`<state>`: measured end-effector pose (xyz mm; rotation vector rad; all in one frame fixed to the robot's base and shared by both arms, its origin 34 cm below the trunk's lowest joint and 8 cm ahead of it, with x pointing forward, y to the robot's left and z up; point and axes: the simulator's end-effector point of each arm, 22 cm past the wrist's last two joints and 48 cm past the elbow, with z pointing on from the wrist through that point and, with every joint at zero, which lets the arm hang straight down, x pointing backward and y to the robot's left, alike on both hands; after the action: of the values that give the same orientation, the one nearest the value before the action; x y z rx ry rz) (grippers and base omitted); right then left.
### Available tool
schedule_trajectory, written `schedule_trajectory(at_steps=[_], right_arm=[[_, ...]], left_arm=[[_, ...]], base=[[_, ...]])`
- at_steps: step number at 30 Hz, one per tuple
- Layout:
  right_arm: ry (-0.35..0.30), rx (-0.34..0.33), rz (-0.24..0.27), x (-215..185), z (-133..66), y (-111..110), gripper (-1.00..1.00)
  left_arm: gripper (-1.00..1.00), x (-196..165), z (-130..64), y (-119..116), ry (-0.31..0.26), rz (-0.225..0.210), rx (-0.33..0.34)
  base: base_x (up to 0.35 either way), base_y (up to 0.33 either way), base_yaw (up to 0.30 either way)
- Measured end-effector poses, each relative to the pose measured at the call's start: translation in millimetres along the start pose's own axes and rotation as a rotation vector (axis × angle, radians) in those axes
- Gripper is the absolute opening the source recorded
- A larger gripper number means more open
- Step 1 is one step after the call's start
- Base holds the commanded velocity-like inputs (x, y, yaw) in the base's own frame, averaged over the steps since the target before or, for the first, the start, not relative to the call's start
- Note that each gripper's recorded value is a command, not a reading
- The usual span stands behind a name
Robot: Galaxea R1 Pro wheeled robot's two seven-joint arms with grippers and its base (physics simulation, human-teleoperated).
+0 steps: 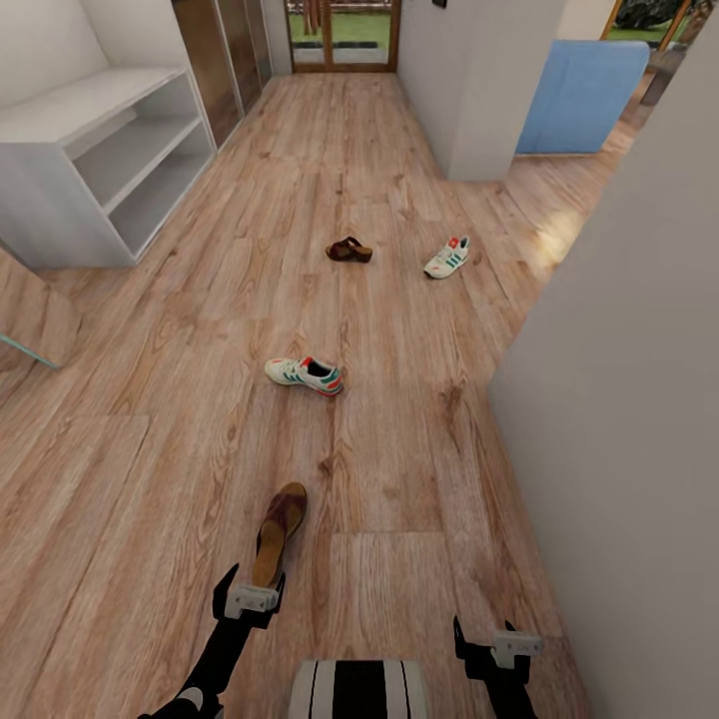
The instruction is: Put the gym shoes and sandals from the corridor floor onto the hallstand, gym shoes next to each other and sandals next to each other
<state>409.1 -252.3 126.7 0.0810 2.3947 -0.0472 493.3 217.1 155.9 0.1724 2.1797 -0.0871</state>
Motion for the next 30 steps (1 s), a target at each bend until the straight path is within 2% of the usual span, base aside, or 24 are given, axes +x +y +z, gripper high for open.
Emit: schedule_trajectory(at_steps=[30], right_arm=[[0.021,0.001,-0.002,10.8,-0.7,-0.7,1.0]], left_arm=[[1.0,11.4,-1.3,-2.2,0.02,0.003,0.013]], base=[[0.0,0.0,0.0]])
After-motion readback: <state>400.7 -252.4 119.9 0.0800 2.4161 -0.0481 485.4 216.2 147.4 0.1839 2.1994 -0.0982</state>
